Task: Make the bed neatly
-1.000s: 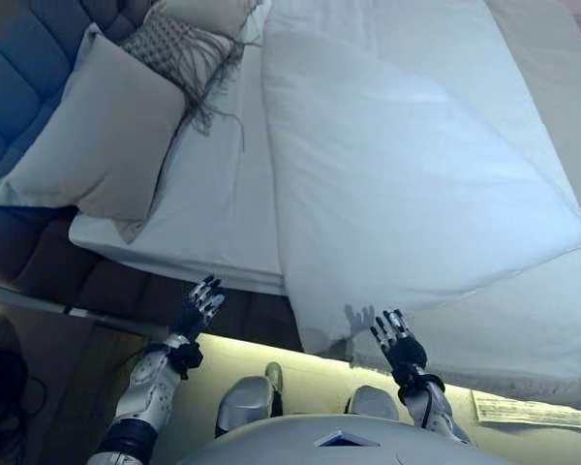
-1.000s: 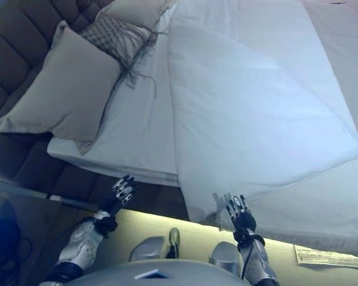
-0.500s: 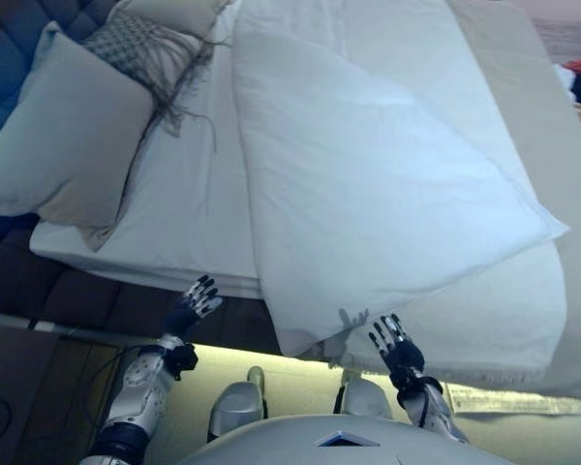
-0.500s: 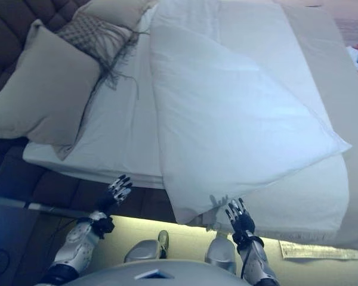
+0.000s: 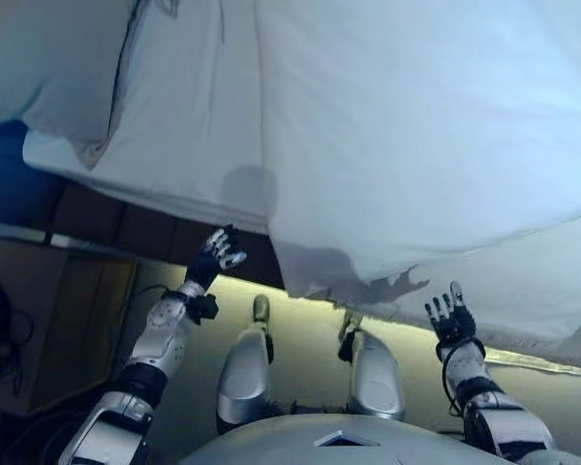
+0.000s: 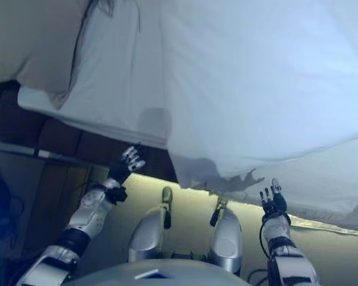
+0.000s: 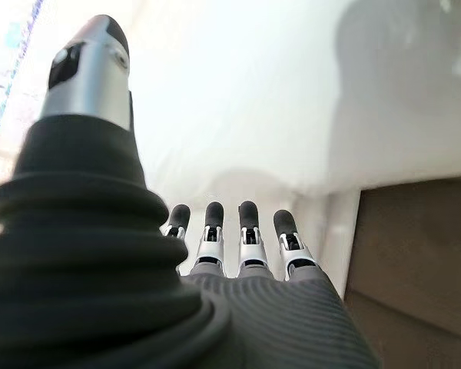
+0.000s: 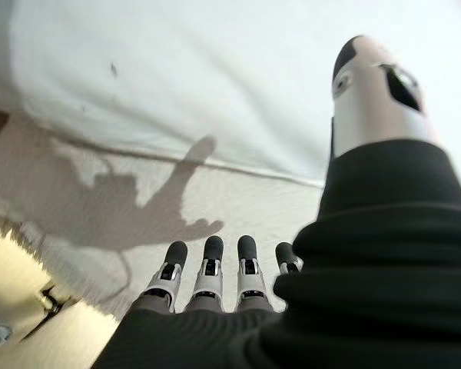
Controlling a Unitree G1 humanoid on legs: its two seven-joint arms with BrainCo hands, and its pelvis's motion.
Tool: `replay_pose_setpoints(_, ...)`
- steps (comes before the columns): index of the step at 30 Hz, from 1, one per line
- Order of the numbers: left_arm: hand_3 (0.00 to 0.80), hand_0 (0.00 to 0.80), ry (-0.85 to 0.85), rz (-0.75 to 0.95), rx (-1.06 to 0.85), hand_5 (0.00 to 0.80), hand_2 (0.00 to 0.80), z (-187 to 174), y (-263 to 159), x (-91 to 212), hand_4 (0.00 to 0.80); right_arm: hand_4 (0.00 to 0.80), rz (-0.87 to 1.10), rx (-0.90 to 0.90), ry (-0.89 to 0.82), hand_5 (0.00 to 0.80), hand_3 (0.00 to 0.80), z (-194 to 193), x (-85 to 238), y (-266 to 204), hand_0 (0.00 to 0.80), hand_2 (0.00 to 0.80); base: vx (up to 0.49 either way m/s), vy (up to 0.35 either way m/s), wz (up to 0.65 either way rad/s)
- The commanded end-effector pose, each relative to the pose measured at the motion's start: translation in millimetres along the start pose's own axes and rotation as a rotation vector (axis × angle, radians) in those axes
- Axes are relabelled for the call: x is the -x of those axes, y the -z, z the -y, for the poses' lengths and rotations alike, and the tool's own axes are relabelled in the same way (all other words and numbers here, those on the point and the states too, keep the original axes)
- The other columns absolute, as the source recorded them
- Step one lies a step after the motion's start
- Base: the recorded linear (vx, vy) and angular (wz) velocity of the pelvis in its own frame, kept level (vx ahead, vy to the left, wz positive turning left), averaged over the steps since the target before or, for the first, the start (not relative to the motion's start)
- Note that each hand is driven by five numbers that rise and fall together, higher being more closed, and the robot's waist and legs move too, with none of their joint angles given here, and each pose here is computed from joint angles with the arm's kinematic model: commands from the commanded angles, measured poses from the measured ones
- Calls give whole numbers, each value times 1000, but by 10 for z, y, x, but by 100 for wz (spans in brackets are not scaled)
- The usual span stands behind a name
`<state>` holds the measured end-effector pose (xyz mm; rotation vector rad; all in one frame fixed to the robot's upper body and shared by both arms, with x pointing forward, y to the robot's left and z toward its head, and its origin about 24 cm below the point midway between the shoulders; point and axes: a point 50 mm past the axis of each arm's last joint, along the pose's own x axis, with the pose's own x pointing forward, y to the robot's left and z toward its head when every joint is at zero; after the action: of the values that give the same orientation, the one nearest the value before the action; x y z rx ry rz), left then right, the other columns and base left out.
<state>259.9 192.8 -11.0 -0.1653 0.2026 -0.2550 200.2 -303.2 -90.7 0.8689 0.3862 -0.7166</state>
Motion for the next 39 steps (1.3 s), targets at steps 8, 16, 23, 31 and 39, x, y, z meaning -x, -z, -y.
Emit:
replay_pose_setpoints(8, 0, 0, 70, 173, -11, 0, 0, 62, -369, 28, 0, 0, 173, -263, -110, 0, 0, -198, -115, -911, 0, 0, -64, -25, 10)
replay_pose_setpoints(16, 0, 0, 109, 233, 1, 0, 0, 126, -520, 37, 0, 0, 254, -366, -116, 0, 0, -214, -85, -1280, 0, 0, -40, -3, 7)
replay_pose_setpoints(23, 0, 0, 110, 260, 6, 0, 0, 112, -610, 44, 0, 687, 284, -333, -189, 687, 687, -329, -73, -1442, 687, 687, -5, 26, 6)
replay_pose_setpoints(31, 0, 0, 115, 261, 19, 0, 0, 100, -642, 24, 0, 800, 262, -259, -290, 800, 800, -704, -109, -1544, 800, 800, -19, 62, 2)
replay_pose_setpoints(39, 0, 0, 118, 276, 35, 0, 0, 104, -671, 12, 0, 800, 239, -126, -350, 800, 800, -842, -136, -1428, 800, 800, 20, 46, 2)
